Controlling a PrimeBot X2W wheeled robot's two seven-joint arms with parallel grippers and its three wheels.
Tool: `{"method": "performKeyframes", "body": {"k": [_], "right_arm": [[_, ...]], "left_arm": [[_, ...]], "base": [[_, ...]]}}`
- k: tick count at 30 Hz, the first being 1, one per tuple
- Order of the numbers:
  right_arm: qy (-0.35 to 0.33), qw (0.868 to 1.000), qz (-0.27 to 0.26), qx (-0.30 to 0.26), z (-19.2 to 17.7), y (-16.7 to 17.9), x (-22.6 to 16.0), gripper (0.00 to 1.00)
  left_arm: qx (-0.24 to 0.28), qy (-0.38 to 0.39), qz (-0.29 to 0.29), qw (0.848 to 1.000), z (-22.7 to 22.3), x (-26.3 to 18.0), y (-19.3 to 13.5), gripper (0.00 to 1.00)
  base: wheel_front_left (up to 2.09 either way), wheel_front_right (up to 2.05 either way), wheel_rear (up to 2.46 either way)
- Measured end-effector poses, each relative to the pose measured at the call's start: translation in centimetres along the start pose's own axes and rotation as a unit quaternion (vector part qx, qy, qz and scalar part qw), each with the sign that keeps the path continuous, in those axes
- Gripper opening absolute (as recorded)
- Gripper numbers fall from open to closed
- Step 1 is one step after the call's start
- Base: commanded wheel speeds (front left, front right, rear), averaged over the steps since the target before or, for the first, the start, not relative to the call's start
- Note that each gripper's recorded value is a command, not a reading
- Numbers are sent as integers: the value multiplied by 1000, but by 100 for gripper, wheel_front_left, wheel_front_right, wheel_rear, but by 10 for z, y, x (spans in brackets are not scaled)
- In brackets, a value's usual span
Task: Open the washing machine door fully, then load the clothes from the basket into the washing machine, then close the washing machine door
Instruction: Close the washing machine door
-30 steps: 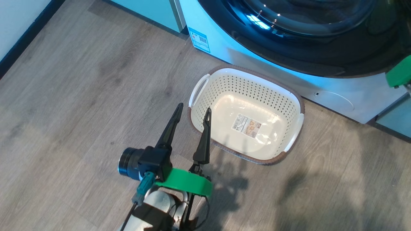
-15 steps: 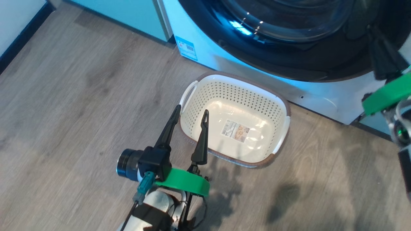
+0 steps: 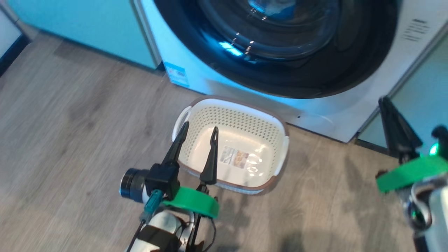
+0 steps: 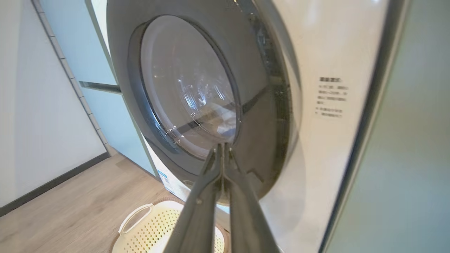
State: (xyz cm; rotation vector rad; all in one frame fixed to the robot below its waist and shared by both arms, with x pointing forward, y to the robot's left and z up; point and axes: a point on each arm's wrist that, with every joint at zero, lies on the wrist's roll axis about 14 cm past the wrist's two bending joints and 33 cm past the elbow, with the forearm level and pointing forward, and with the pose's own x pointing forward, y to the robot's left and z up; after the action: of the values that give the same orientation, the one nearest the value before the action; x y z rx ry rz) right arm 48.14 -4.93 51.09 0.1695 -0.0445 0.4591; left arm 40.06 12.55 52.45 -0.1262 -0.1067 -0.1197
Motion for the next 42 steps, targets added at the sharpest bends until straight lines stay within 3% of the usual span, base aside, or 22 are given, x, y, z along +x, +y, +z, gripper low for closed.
{"method": "performKeyframes", "body": {"k": [1, 3, 4, 5, 6, 30, 42], "right_arm": [[4, 1000, -9, 2, -1, -3, -8, 25], [10, 1000, -26, 3, -3, -8, -23, 59], [13, 999, -34, 3, -4, -11, -31, 81], [17, 999, -41, 4, -4, -13, -37, 95], [18, 999, -48, 2, -4, -16, -44, 100], [2, 982, -187, -23, 26, -55, -165, 100], [-2, 977, -212, -23, 31, -62, -185, 100]], "left_arm": [[-1, 3, -1, 1000, -2, -1, -1, 100], [-4, 8, -5, 1000, -5, -3, -4, 100], [-6, 9, -11, 1000, -6, -3, -7, 100], [-6, 9, -15, 1000, -6, -3, -10, 100], [-7, 8, -18, 1000, -5, -3, -12, 100], [-10, 22, -68, 997, -14, -16, -45, 100], [-10, 29, -76, 997, -17, -17, -49, 100]], "base": [[0, 0, 0], [0, 0, 0], [0, 0, 0], [0, 0, 0], [0, 0, 0], [0, 0, 0], [0, 0, 0]]}}
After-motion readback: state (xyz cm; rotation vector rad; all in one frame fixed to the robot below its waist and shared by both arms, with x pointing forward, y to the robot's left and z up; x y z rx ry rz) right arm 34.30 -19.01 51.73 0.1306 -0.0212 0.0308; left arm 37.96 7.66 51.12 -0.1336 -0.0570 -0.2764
